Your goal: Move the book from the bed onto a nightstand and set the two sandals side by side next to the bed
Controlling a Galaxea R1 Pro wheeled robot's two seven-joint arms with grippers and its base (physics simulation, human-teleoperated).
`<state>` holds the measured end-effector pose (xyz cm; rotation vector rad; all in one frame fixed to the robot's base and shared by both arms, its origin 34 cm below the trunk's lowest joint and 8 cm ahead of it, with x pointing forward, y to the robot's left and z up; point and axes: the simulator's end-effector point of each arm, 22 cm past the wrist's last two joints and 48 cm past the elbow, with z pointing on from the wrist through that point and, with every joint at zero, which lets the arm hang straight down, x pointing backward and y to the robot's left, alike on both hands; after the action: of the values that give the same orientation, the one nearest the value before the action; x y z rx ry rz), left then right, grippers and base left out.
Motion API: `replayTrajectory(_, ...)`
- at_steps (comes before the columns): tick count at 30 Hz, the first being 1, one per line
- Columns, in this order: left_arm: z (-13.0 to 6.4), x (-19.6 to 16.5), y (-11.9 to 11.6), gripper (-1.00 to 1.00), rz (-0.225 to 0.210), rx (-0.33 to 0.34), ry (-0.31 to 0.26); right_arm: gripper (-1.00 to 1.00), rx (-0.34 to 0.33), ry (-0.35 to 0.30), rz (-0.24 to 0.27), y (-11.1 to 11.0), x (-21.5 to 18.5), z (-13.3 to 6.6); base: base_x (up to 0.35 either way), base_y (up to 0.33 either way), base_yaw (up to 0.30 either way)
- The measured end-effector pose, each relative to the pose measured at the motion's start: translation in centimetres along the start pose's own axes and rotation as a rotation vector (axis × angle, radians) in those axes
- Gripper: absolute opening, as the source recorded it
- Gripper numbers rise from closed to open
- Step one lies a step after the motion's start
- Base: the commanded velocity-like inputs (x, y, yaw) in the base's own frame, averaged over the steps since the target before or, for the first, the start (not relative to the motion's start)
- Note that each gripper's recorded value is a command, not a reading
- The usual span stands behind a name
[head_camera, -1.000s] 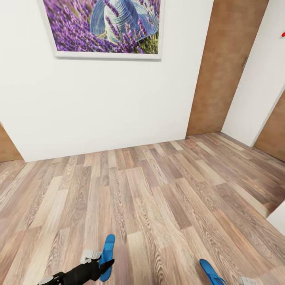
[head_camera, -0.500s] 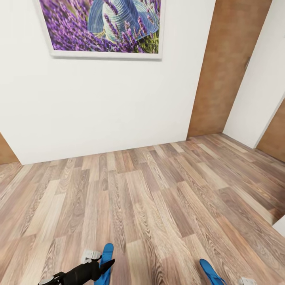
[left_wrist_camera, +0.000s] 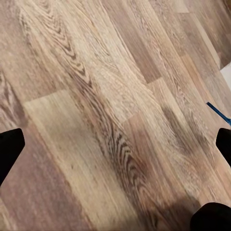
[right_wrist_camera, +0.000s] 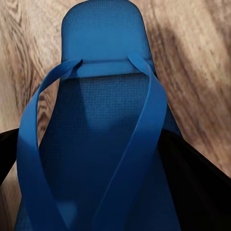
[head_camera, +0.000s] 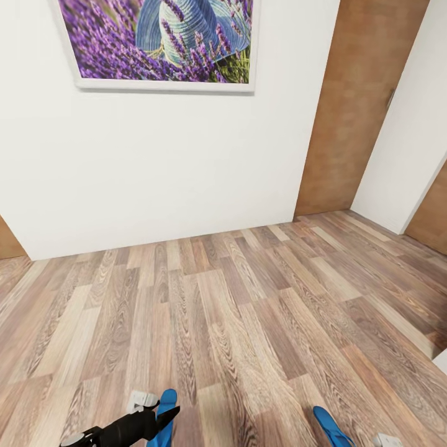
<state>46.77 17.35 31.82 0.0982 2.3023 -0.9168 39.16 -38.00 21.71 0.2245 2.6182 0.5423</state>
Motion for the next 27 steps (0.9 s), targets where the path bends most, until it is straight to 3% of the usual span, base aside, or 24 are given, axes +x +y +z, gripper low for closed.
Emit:
replayTrajectory(3,0.1,0.1,0.2,1.00,-0.001,-0.017,0.002,-1.00,0.000,0.000,0.000,0.0,0.0,0.0,0.000,0.000,0.000)
replayTrajectory(4,0.3,0.0,0.8,1.00,-0.001,-0.051,0.000,-1.00,0.000,0.000,0.000,0.0,0.0,0.0,0.000,0.000,0.000)
replayTrajectory(6,0.6,-0.2,2.3,1.00,-0.003,-0.141,-0.008,-1.00,0.000,0.000,0.000,0.0,0.0,0.0,0.000,0.000,0.000)
replayTrajectory(8,1.3,-1.8,4.1,1.00,-0.002,-0.289,-0.038,-1.00,0.001,0.000,0.000,0.0,0.0,0.0,0.000,0.000,0.000)
replayTrajectory(10,2.5,-4.0,4.3,1.00,-0.002,-0.376,-0.070,-1.00,0.001,0.000,0.000,0.0,0.0,0.0,0.000,0.000,0.000)
replayTrajectory(12,4.6,-6.7,3.0,1.00,0.009,-0.430,-0.083,-1.00,0.000,0.000,0.000,0.0,0.0,0.0,0.000,0.000,0.000)
replayTrajectory(14,5.9,-7.6,1.7,1.00,0.022,-0.435,-0.045,-1.00,0.000,0.000,0.000,0.1,0.0,0.0,0.000,0.000,0.000)
replayTrajectory(16,7.8,-8.4,-0.7,1.00,0.012,-0.400,0.079,-1.00,0.001,0.000,0.000,0.0,0.0,0.0,0.000,0.000,0.000)
replayTrajectory(19,9.1,-10.5,-3.3,1.00,-0.018,-0.310,0.125,-1.00,0.001,0.000,0.000,0.0,0.0,0.1,0.000,0.000,0.000)
replayTrajectory(21,9.2,-10.4,-3.5,1.00,-0.024,-0.301,0.136,-1.00,0.001,0.000,0.000,0.0,0.0,0.1,0.000,0.000,0.000)
replayTrajectory(22,9.5,-8.4,-2.7,1.00,-0.039,-0.308,0.177,-1.00,0.001,0.000,0.000,0.0,0.0,0.1,0.000,0.000,0.000)
replayTrajectory(23,9.6,-7.6,-2.2,1.00,-0.045,-0.312,0.183,-1.00,0.001,0.000,0.000,0.0,0.0,0.1,0.000,0.000,0.000)
replayTrajectory(27,9.5,-6.6,0.3,1.00,-0.029,-0.345,0.135,-1.00,0.001,0.000,0.000,0.0,0.0,0.1,0.000,0.000,0.000)
